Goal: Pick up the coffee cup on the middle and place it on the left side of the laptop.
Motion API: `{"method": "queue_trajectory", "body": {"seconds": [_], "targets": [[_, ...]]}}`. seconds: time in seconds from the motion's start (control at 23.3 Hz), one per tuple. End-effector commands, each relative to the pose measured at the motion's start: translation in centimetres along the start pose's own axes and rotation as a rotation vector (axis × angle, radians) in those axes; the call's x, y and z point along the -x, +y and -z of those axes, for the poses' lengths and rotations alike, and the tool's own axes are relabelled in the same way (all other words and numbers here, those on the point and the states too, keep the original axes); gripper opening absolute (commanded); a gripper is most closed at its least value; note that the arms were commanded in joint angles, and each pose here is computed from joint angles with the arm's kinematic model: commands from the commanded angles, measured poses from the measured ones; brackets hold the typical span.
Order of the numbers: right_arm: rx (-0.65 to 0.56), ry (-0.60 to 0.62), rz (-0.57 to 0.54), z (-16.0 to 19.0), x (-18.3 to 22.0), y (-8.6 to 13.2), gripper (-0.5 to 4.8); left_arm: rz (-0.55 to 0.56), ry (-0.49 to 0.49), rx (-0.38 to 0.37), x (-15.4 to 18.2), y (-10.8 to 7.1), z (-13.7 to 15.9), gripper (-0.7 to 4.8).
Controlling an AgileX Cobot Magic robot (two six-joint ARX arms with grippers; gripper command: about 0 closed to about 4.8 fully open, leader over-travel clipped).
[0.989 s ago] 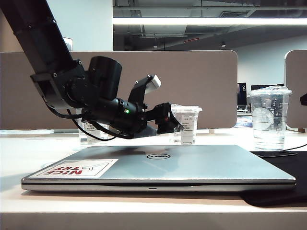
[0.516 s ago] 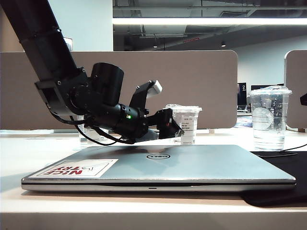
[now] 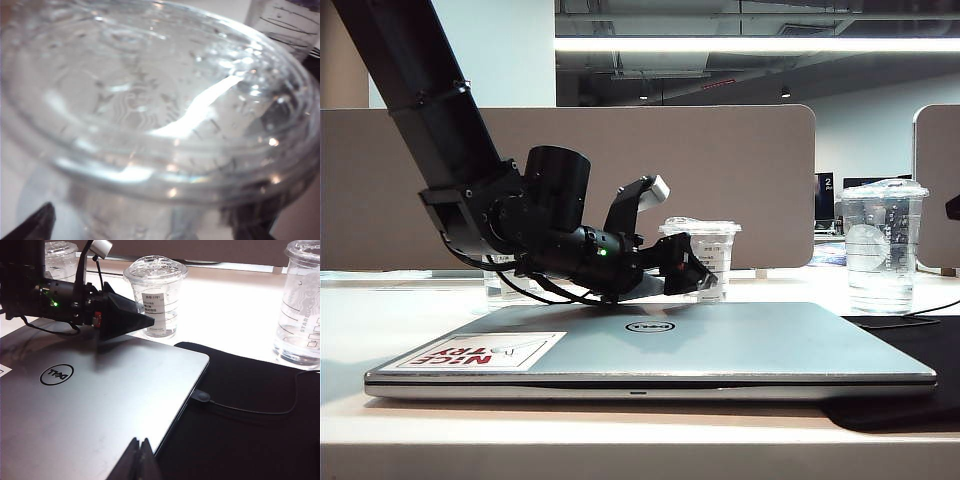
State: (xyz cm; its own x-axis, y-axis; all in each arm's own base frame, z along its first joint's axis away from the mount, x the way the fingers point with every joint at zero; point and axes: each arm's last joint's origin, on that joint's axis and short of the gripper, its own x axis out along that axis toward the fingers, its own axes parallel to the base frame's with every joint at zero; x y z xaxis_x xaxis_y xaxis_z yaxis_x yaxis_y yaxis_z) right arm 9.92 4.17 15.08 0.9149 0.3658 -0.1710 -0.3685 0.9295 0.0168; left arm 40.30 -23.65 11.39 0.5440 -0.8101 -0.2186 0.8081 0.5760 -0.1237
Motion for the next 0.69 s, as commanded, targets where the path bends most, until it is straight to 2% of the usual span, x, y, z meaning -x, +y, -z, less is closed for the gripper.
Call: {"method": "queue_trajectory", "body": {"seconds": [0.04,0.39,0.69], "targets": [[-0.001,-0.014,-0.001,0.0,0.0,0.0,-0.05,0.032,-0.011,-0.015,-0.4,0.0,0.0,4.79],[-0.001,-0.014,-0.001,0.0,0.0,0.0,-0.05,0.058,0.003,-0.059,-0.7,0.1,1.2,4.79],[-0.001,-0.014,-0.001,0.0,0.0,0.0,-0.05,0.057,-0.052,-0.098,-1.0,0.3,0.3,4.79]]}}
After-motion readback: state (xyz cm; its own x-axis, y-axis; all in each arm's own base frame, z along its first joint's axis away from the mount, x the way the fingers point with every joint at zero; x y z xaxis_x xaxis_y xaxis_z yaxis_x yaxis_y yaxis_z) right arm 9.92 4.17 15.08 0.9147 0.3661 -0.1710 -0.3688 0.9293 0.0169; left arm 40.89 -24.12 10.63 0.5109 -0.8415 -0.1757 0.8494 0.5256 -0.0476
